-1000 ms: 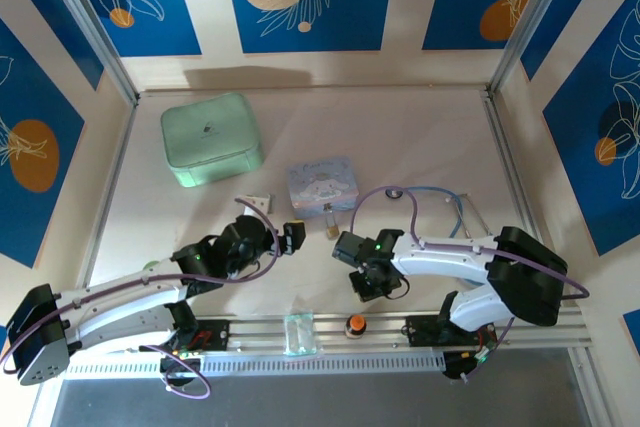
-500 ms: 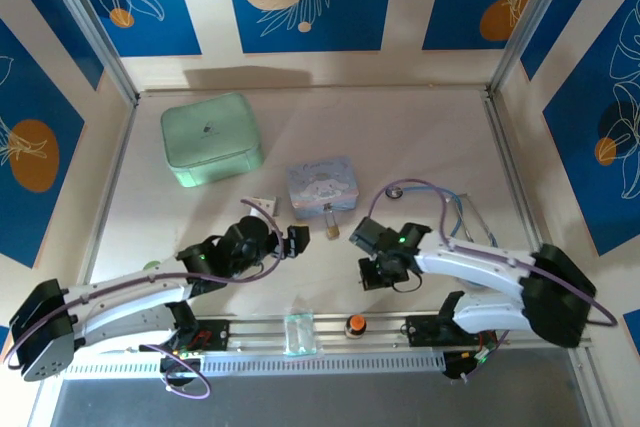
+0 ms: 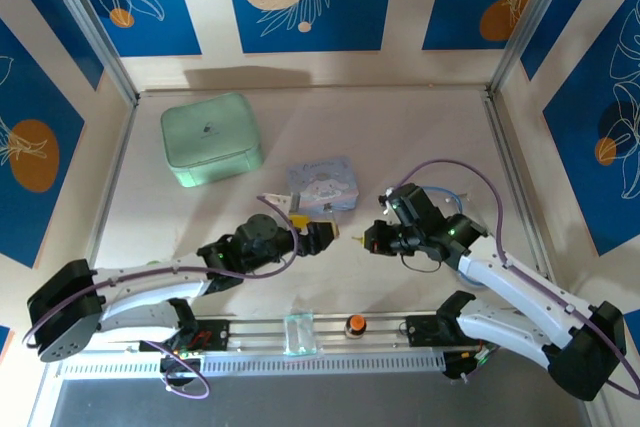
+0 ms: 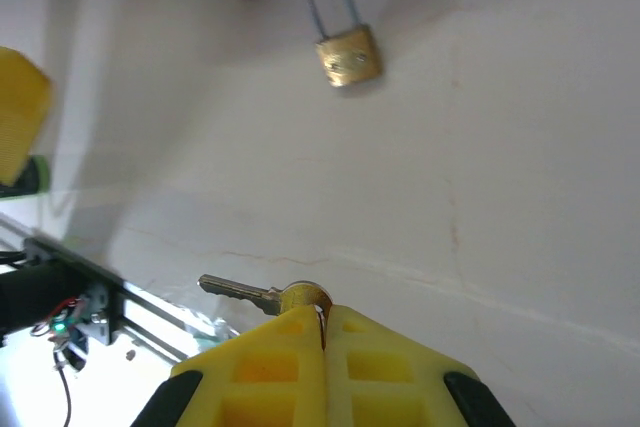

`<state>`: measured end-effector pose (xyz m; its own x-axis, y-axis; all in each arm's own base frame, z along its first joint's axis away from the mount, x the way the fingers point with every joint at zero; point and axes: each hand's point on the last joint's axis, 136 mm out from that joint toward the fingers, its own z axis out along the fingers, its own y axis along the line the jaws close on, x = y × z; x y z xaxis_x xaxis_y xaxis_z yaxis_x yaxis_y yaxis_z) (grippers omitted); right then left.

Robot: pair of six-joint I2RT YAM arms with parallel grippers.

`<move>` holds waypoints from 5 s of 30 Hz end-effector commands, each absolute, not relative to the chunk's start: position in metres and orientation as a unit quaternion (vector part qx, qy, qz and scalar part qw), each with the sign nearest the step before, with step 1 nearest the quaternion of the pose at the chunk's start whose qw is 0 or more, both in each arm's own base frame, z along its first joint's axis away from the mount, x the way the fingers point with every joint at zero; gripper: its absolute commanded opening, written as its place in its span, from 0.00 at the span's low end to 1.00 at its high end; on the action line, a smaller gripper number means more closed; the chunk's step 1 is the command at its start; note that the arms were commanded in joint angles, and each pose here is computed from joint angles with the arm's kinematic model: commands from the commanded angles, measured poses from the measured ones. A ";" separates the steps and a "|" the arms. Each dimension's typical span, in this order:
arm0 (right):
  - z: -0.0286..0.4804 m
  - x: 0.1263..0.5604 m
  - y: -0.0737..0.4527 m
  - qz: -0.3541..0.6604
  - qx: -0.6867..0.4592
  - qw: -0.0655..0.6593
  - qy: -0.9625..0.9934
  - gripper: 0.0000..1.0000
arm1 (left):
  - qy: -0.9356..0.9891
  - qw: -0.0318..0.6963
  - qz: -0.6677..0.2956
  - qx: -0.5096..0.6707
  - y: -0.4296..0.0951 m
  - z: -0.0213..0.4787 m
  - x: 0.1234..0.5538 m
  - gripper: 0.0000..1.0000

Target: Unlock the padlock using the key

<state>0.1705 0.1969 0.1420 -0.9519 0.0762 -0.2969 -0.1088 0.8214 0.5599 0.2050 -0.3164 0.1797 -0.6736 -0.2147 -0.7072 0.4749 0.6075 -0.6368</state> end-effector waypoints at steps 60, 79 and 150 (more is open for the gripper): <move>0.271 0.177 0.259 0.618 -0.157 0.287 0.715 0.49 | 0.672 0.387 -0.622 0.105 -0.335 0.286 0.202 0.00; 0.264 0.176 0.264 0.623 -0.159 0.283 0.711 0.06 | 0.660 0.381 -0.642 0.090 -0.332 0.287 0.200 0.00; 0.096 0.204 0.184 0.368 0.082 0.224 0.899 0.00 | 0.871 0.354 -0.336 0.051 -0.366 0.031 0.263 0.43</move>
